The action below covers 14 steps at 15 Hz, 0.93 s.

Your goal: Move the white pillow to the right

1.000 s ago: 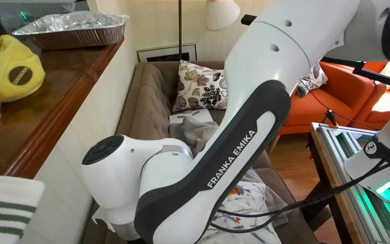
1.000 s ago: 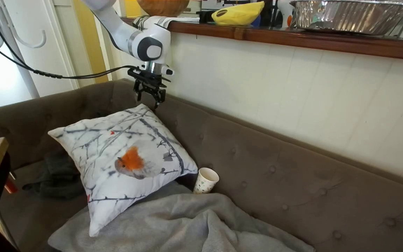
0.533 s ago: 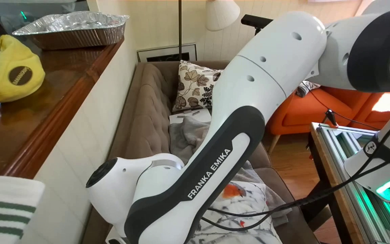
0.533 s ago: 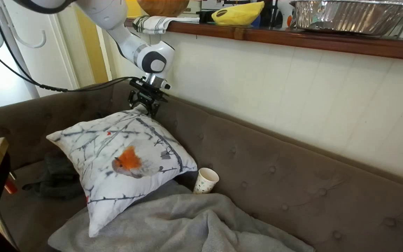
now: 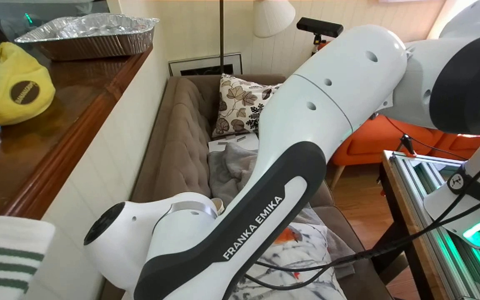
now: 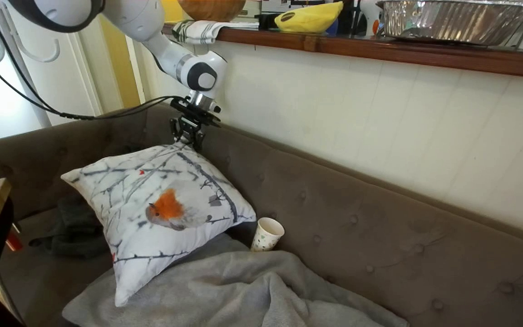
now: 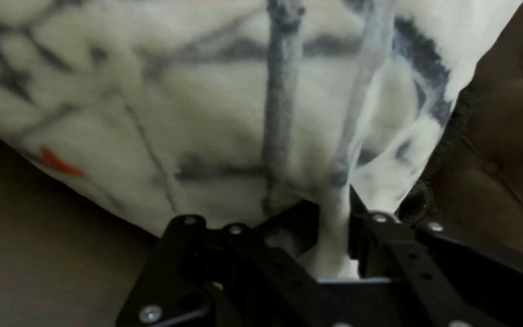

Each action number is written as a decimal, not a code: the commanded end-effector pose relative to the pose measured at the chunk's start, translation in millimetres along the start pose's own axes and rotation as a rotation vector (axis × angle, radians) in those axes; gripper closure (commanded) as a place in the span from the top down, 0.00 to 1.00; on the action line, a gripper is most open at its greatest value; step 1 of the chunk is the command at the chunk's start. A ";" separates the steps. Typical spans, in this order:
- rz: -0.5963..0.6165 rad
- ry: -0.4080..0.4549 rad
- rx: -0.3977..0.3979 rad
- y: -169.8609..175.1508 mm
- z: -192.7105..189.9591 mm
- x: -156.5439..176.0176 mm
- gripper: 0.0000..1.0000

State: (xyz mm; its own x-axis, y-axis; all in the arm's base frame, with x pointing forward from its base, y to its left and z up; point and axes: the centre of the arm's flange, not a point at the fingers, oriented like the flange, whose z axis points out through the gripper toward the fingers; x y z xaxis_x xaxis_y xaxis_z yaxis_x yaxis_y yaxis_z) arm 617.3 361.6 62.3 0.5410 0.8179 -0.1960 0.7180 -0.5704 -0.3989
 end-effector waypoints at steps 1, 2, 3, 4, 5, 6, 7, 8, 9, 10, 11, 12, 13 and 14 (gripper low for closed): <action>0.013 -0.010 -0.100 -23.0 -21.2 -0.1 0.00; 0.023 0.007 -0.119 -32.7 -29.9 -7.6 0.00; 0.043 0.029 -0.149 -40.9 -37.0 -16.4 0.00; 0.067 0.048 -0.177 -46.8 -42.6 -22.9 0.01; 0.089 0.073 -0.206 -52.5 -47.4 -30.9 0.01; 0.120 0.099 -0.234 -58.0 -50.7 -40.2 0.01; 0.153 0.123 -0.260 -62.3 -54.2 -48.3 0.01; 0.197 0.145 -0.283 -66.3 -57.0 -58.3 0.01; 0.243 0.166 -0.291 -70.5 -59.5 -69.1 0.01; 0.294 0.180 -0.297 -70.9 -61.1 -75.9 0.01; 0.341 0.200 -0.305 -72.3 -63.5 -82.9 0.01; 0.386 0.219 -0.317 -74.2 -65.9 -90.0 0.01; 0.429 0.241 -0.328 -76.1 -68.8 -97.2 0.01; 0.474 0.263 -0.337 -78.4 -71.8 -104.6 0.01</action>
State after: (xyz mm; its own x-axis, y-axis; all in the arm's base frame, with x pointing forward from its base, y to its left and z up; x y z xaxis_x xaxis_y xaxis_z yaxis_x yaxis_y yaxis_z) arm 592.3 345.6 140.3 0.8280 0.5539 -0.0876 0.5479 -0.8323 -0.0843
